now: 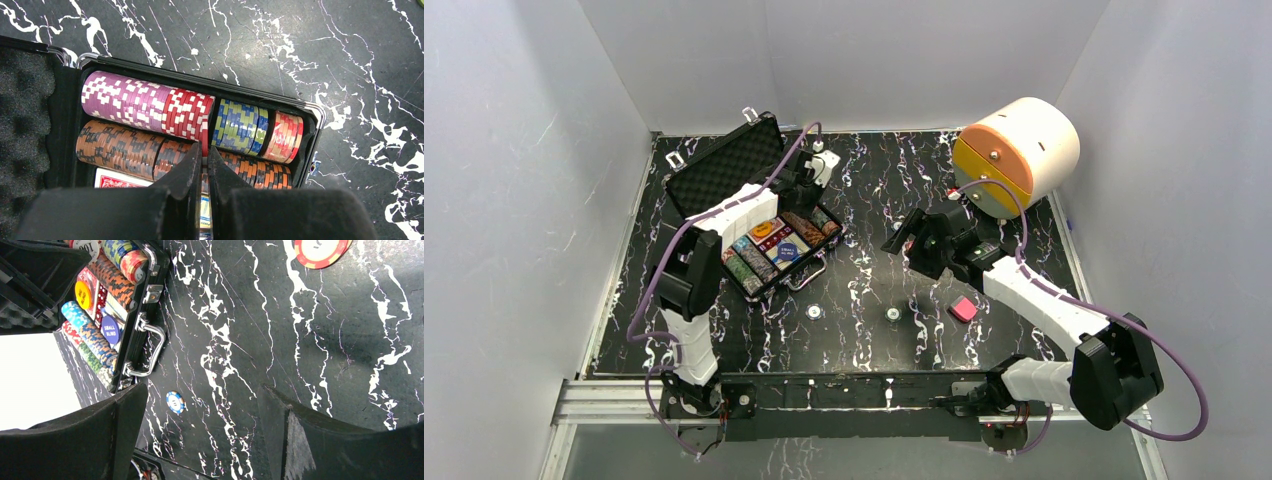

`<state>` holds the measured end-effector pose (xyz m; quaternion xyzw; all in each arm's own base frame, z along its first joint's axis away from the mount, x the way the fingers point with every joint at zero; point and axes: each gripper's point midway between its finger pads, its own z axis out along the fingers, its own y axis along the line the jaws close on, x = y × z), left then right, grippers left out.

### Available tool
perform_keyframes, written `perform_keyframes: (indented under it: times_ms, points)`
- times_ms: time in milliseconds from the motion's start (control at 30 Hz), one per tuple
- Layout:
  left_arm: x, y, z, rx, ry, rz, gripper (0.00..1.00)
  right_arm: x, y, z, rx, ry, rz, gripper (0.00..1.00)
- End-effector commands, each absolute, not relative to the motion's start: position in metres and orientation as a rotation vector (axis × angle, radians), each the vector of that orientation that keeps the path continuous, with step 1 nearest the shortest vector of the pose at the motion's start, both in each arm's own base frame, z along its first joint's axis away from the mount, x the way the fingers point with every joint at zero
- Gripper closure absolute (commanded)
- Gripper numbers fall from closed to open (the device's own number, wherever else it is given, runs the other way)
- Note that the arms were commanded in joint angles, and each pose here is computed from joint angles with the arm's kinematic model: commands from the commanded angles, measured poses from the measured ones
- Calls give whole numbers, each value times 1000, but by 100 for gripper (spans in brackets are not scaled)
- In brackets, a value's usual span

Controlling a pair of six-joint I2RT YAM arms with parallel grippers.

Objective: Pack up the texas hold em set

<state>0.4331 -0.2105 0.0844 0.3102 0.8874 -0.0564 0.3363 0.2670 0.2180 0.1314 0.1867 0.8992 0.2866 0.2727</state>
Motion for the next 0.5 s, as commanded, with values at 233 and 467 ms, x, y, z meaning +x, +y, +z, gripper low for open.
perform_keyframes:
  times_ms: [233,467]
  points:
    - [428,-211,69,903,2345,-165,100,278,222,157,487,2348,805,12]
    - [409,-228,72,994,2354,-334,100,277,223,156,485,2352,809,12]
